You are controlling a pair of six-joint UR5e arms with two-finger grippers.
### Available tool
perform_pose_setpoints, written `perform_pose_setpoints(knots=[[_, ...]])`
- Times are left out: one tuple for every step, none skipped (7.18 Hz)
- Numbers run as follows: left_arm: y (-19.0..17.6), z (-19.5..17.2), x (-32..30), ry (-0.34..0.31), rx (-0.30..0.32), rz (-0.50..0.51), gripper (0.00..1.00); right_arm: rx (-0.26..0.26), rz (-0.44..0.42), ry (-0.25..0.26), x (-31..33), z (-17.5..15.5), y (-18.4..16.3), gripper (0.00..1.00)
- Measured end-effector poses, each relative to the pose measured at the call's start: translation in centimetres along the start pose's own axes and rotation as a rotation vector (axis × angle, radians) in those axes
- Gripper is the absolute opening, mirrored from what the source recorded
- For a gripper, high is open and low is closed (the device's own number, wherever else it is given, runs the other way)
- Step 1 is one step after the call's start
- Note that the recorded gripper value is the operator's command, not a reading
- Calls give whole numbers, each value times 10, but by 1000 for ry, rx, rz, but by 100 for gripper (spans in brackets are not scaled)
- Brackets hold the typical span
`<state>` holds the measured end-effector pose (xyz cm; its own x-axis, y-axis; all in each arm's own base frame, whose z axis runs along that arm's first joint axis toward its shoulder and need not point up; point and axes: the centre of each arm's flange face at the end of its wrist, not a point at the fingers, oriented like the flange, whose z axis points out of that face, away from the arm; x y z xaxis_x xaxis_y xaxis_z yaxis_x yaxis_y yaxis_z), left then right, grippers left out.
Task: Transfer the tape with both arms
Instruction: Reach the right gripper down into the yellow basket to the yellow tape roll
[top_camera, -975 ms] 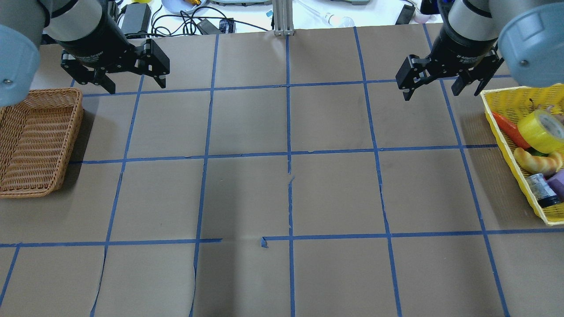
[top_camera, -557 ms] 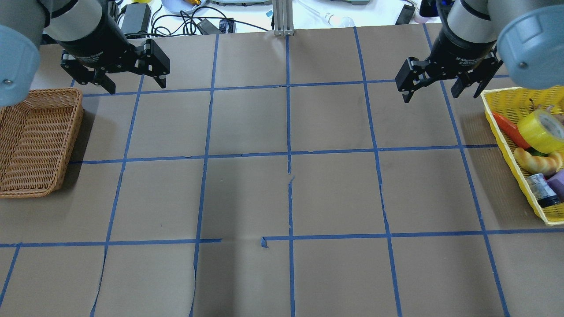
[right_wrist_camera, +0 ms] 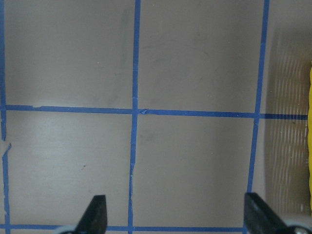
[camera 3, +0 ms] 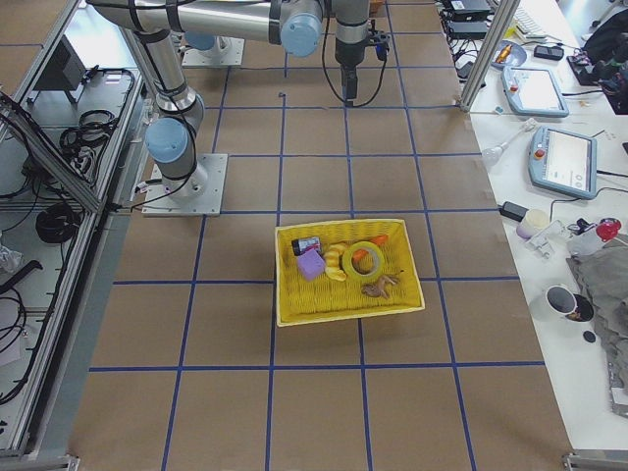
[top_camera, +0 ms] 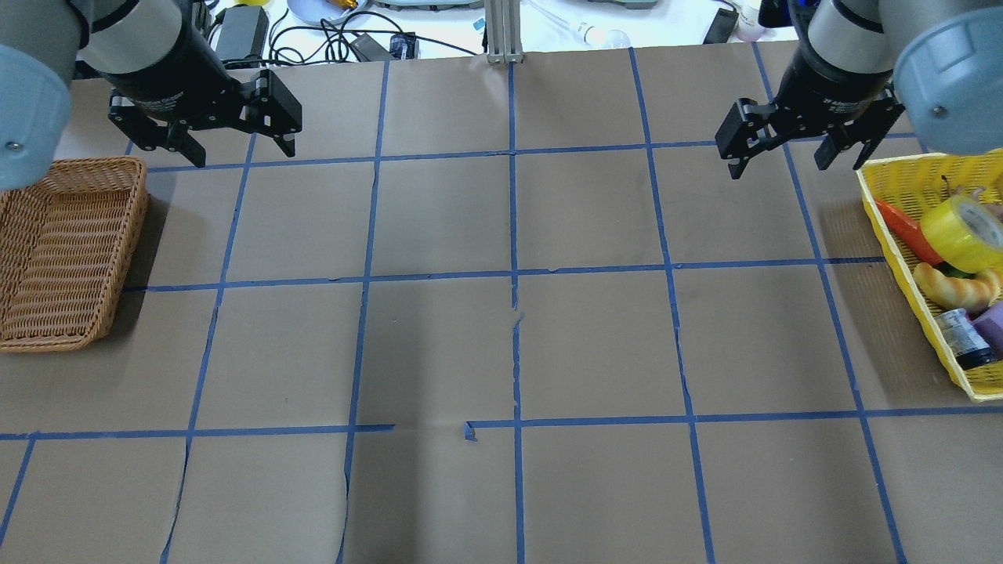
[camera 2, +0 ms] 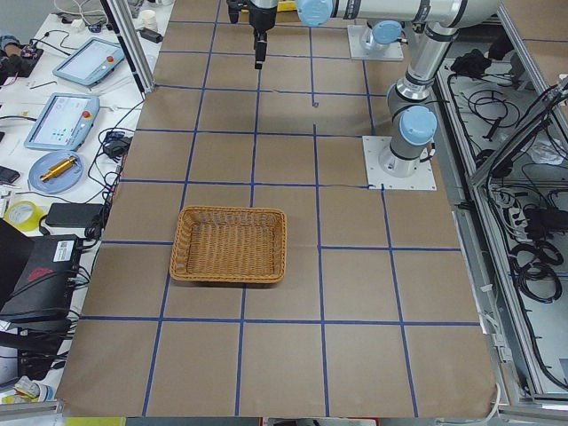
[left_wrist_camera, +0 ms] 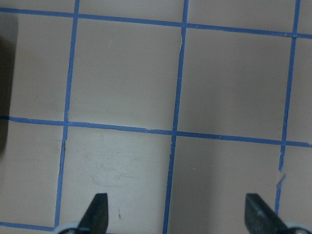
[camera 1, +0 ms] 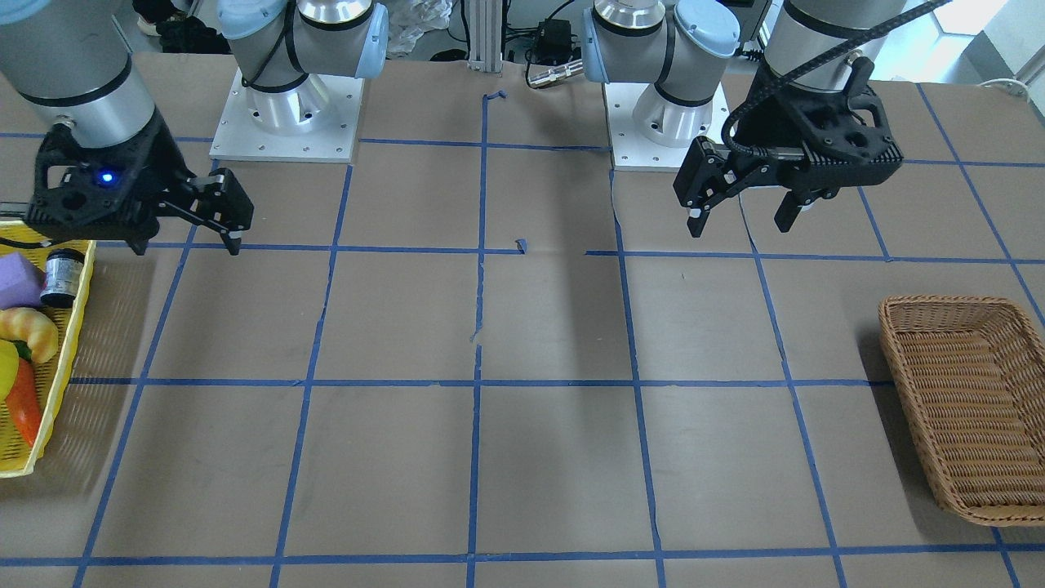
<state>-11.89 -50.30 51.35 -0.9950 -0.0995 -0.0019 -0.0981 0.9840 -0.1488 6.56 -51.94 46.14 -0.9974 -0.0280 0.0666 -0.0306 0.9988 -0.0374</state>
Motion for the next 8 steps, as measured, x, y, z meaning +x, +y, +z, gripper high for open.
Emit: perform_pose_setpoints(knots=[[0, 0, 0, 0, 0, 0, 100, -18, 26, 34, 46, 8, -5, 100], [0, 0, 0, 0, 0, 1, 100, -44, 27, 44, 100, 21, -9, 100], [0, 0, 0, 0, 1, 1, 100, -40, 17, 49, 158, 38, -13, 100], [0, 0, 0, 0, 1, 2, 100, -12, -3, 54, 209, 57, -18, 100], [-1, 0, 0, 0, 1, 1, 100, 7, -40, 37, 253, 80, -20, 100], [-1, 0, 0, 0, 1, 1, 100, 18, -63, -6, 286, 103, -17, 100], [-1, 0, 0, 0, 2, 2, 100, 20, -82, -61, 314, 129, -12, 100], [-1, 0, 0, 0, 4, 2, 100, 23, -94, -112, 338, 154, -5, 100]])
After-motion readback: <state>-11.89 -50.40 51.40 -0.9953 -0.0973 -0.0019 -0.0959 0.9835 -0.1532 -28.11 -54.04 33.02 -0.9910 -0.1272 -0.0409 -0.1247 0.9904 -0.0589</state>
